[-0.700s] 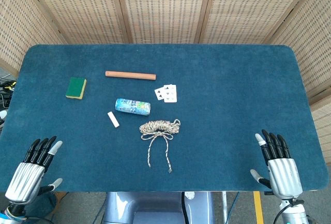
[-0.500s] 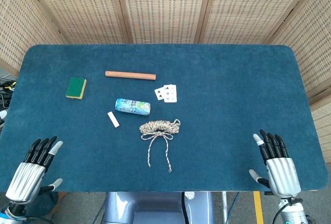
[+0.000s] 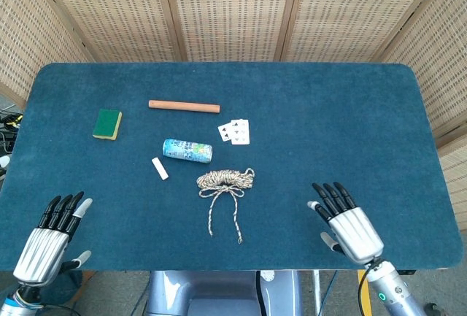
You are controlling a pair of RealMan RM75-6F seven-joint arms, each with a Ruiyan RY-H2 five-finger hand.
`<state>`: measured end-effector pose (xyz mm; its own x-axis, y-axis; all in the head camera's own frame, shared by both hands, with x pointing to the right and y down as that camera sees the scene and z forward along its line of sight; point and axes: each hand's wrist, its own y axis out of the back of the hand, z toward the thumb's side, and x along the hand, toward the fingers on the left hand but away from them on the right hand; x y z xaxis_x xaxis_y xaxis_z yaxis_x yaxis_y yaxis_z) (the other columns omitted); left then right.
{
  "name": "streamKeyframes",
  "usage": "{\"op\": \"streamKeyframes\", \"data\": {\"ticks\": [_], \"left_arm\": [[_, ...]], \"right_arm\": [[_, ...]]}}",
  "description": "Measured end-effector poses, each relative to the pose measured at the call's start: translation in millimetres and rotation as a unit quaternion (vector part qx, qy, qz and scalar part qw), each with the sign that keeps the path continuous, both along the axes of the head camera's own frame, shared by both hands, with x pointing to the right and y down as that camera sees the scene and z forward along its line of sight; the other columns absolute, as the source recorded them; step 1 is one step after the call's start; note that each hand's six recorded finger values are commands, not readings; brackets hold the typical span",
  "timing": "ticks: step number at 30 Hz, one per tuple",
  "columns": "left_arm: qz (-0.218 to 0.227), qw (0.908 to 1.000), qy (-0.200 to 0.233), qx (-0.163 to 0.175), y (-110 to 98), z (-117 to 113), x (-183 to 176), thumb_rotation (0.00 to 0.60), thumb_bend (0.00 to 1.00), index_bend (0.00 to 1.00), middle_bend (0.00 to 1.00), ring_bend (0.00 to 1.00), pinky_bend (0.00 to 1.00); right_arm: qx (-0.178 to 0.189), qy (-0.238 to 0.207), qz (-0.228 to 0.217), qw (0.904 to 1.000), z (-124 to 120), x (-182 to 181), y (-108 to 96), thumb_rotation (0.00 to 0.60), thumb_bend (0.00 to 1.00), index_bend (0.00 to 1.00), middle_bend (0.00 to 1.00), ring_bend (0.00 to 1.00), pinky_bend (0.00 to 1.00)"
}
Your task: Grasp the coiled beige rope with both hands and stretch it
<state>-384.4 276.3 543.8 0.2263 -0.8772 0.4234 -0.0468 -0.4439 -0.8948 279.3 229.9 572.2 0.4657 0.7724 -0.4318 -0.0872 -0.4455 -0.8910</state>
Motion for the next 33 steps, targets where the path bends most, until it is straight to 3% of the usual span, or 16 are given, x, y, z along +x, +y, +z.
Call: {"op": "streamKeyframes", "data": {"ticks": [5, 9, 18, 24, 33], "left_arm": [[0.001, 1.0, -0.006, -0.005, -0.2, 4.3, 1.7, 0.6, 0.0, 0.0, 0.0, 0.0, 0.0], [0.002, 0.9999, -0.008, -0.007, -2.1, 7.3, 3.4, 0.6, 0.0, 0.0, 0.0, 0.0, 0.0], [0.002, 0.9997, -0.015, -0.017, -3.8, 14.4, 4.4, 0.6, 0.0, 0.0, 0.0, 0.0, 0.0], [-0.002, 0.9997, -0.016, -0.017, -5.1, 15.8, 3.1, 0.6, 0.0, 0.0, 0.0, 0.0, 0.0], [-0.002, 0.9996, -0.018, -0.022, -5.9, 18.7, 2.7, 0.6, 0.0, 0.0, 0.0, 0.0, 0.0]], "right_arm": [[-0.01, 0.024, -0.096, 0.995, 11.9, -31.4, -6.3, 0.6, 0.54, 0.34, 0.0, 0.0, 0.0], [-0.014, 0.036, -0.169, 0.9849, 24.2, -61.8, -10.6, 0.6, 0.61, 0.34, 0.0, 0.0, 0.0], [-0.019, 0.054, -0.266, 0.9622, 53.5, -120.4, 5.1, 0.6, 0.64, 0.35, 0.0, 0.0, 0.0], [-0.029, 0.057, -0.302, 0.9512, 71.9, -161.5, 20.7, 0.6, 0.65, 0.35, 0.0, 0.0, 0.0], [-0.048, 0.063, -0.31, 0.9473, 94.0, -184.6, 29.2, 0.6, 0.65, 0.37, 0.0, 0.0, 0.0]]}}
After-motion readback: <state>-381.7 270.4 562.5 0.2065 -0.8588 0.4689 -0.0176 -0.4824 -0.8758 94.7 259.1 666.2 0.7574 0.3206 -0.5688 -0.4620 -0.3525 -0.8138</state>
